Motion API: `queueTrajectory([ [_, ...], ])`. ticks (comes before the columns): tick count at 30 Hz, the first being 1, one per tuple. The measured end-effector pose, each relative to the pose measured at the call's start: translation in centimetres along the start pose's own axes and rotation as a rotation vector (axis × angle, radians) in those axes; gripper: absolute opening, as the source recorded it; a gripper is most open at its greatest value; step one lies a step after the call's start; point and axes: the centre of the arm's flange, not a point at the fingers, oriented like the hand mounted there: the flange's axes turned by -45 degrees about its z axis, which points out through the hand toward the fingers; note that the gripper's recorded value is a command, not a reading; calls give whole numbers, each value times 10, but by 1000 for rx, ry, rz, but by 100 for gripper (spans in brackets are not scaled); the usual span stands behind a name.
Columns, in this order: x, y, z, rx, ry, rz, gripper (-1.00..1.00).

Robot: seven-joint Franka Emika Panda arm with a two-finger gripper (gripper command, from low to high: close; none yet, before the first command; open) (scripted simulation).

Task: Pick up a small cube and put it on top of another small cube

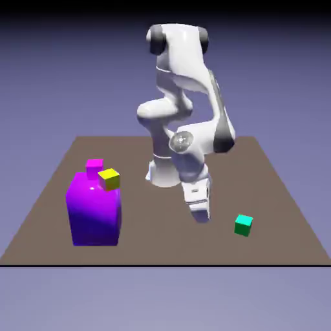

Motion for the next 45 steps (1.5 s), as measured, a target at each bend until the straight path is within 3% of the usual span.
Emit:
queueTrajectory([
  [15, 42, 23, 80, 270, 143, -576, 0],
  [28, 83, 28, 135, 391, 311, -1024, 0],
  [30, 80, 13, 191, 391, 312, -1025, 0],
  [31, 80, 12, 197, 391, 312, -1024, -100],
  [33, 80, 11, 197, 392, 311, -1025, -100],
  [35, 83, 27, 141, 393, 311, -1025, -100],
  [37, 69, 38, 137, 362, 309, -915, -100],
  [45, -66, 73, -34, 233, 251, -790, -100],
])
